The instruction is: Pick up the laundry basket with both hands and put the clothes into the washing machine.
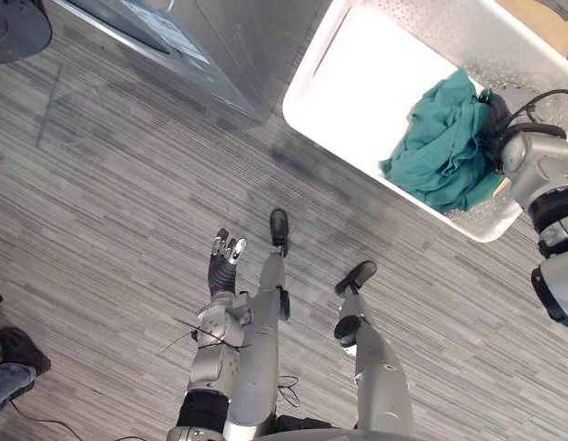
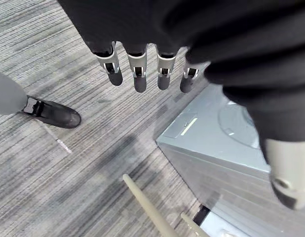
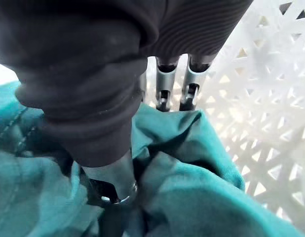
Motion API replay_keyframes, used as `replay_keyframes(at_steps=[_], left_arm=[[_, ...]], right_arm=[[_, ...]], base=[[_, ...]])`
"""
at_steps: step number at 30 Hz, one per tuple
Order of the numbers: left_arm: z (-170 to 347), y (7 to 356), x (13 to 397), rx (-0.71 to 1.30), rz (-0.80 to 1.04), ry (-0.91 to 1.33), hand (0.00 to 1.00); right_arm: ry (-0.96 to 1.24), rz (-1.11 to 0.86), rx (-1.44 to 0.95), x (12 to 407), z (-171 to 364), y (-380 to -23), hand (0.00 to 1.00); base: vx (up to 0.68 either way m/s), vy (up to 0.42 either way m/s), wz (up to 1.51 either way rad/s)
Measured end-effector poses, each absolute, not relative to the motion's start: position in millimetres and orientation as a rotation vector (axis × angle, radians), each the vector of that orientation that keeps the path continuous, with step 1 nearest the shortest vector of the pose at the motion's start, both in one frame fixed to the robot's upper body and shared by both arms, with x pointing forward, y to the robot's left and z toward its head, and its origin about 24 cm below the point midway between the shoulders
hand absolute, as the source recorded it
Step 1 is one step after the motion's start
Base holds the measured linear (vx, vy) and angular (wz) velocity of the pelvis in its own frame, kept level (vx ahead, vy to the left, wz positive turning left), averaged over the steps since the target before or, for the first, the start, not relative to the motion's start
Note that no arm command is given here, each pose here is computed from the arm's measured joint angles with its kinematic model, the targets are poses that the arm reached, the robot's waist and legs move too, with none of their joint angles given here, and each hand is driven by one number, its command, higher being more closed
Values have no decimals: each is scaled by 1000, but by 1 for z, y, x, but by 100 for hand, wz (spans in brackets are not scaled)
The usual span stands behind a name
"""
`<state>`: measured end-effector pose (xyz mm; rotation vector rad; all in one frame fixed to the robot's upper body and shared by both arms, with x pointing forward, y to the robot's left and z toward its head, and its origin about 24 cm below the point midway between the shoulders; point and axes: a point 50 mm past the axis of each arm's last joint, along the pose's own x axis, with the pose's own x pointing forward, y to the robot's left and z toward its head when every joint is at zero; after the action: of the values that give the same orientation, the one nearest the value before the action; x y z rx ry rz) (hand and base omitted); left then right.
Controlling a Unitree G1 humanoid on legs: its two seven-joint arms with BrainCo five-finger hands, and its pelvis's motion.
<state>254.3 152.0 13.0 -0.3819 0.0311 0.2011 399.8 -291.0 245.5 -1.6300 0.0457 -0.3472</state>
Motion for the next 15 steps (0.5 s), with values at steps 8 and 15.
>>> replay_keyframes(at_steps=[8, 15], left_arm=[[11, 151, 252, -392, 212, 38, 0], [10, 156, 251, -396, 256, 41, 0]], right_arm=[[-141, -426, -1520, 397, 268, -280, 100], [-268, -664, -1334, 385, 291, -298, 100]], base=[[76, 19, -7], [1, 4, -4]])
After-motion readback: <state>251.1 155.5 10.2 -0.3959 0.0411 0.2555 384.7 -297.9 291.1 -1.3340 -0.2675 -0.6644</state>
